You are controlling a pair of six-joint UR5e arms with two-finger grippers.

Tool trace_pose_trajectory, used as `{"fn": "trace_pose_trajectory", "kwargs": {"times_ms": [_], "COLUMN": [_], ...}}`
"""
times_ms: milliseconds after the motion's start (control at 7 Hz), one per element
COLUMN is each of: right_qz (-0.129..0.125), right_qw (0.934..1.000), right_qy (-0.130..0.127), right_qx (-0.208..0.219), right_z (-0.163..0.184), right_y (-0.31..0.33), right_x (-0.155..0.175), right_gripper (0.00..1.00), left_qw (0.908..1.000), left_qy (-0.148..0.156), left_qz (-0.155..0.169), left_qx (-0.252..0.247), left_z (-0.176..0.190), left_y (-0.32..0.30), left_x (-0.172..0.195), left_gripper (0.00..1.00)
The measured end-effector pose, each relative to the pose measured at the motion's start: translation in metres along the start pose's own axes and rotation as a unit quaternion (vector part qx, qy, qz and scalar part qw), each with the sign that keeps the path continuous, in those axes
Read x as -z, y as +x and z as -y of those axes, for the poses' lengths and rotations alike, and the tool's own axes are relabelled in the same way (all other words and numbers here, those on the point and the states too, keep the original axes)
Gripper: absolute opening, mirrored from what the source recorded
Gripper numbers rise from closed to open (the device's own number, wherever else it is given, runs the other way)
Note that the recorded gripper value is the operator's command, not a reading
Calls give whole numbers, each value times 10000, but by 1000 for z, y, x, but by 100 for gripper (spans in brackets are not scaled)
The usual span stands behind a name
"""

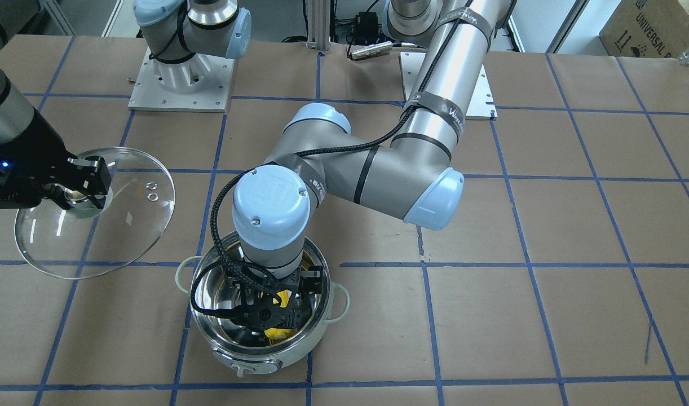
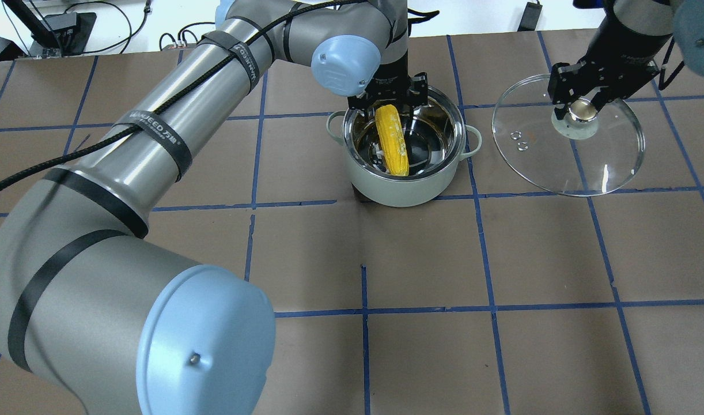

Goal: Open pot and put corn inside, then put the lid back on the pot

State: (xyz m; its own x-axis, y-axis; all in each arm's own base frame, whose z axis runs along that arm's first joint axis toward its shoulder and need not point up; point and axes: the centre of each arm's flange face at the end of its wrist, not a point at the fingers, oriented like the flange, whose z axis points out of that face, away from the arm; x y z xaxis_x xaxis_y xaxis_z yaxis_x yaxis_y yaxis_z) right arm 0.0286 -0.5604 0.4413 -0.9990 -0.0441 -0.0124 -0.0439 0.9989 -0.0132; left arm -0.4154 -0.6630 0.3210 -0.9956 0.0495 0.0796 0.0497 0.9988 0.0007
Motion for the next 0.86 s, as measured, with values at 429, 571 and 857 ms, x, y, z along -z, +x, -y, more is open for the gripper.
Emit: {"fn": "trace_pose_trajectory", "kwargs": {"times_ms": [429,571,857], "right_qz": [-16,-48,-111], "right_qw": [9999,9997,9987], "right_qy": [104,208,428], "right_qx": [-93,-154,-240], "right_z": [1,3,5], "right_y": [-7,-20,-67], "right_x": [8,11,10], "right_gripper": [6,6,6], "left_qw": [9990,9977,9977], "left_qy": [-280,-430,-438], "left_qz": [68,110,304], "left_qx": [-354,-514,-430], "left_z": [-7,-26,-105], "left_y": [-123,-179,-266], "left_x": [95,129,185], "left_gripper": [100,100,100]}}
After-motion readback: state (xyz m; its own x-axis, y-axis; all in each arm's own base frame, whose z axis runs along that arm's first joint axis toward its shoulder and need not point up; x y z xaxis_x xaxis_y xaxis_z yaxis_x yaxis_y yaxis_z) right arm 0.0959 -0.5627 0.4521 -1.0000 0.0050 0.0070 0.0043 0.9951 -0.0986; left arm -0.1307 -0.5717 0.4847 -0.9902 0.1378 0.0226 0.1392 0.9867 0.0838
